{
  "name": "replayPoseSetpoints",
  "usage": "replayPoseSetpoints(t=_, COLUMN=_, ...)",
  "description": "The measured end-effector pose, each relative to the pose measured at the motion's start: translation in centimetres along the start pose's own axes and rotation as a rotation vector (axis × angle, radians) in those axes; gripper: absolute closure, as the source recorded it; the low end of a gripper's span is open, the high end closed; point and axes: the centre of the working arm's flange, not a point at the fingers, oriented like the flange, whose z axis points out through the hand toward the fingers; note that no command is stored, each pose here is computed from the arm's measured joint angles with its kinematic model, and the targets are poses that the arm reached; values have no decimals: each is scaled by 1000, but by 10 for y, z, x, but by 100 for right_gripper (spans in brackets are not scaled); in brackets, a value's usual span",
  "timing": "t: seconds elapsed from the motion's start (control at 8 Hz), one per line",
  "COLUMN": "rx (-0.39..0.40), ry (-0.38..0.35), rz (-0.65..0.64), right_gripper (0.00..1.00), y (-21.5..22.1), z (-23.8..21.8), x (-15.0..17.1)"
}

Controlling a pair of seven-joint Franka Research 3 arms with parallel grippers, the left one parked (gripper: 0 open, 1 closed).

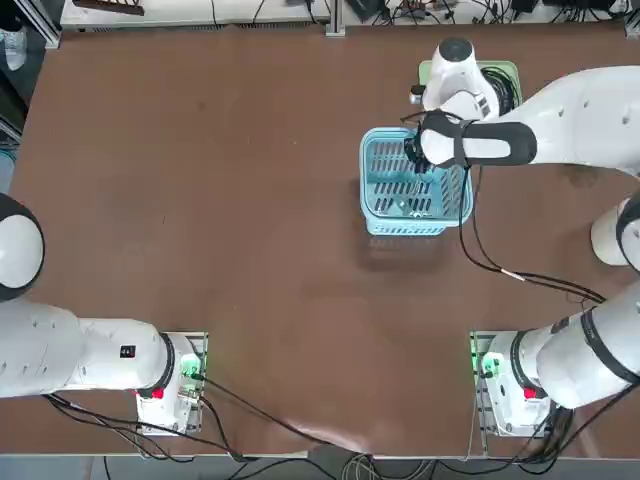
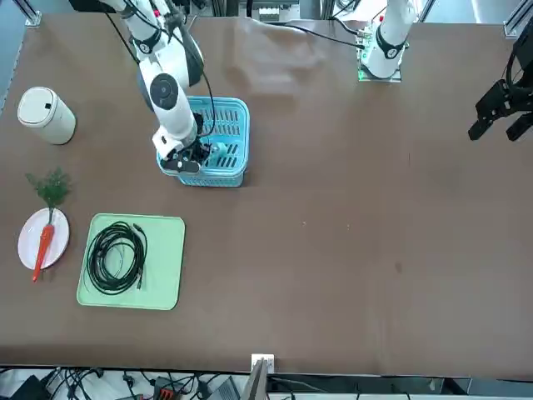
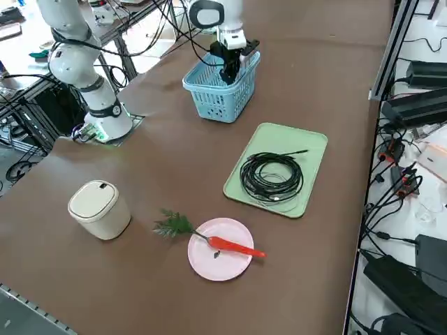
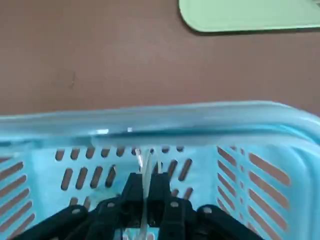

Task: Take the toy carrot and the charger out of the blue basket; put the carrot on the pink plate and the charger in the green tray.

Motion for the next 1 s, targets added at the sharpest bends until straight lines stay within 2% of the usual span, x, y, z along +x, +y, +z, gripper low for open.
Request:
replayPoseSetpoints(t=0.38, rx=-51, ry=-44, rz=10, right_gripper=96, y=4, z=-68, x=-3)
replayPoseSetpoints(t=1.0, rx=27, ry=-44, rz=20, right_gripper=96, y=-7, z=-192, x=-19)
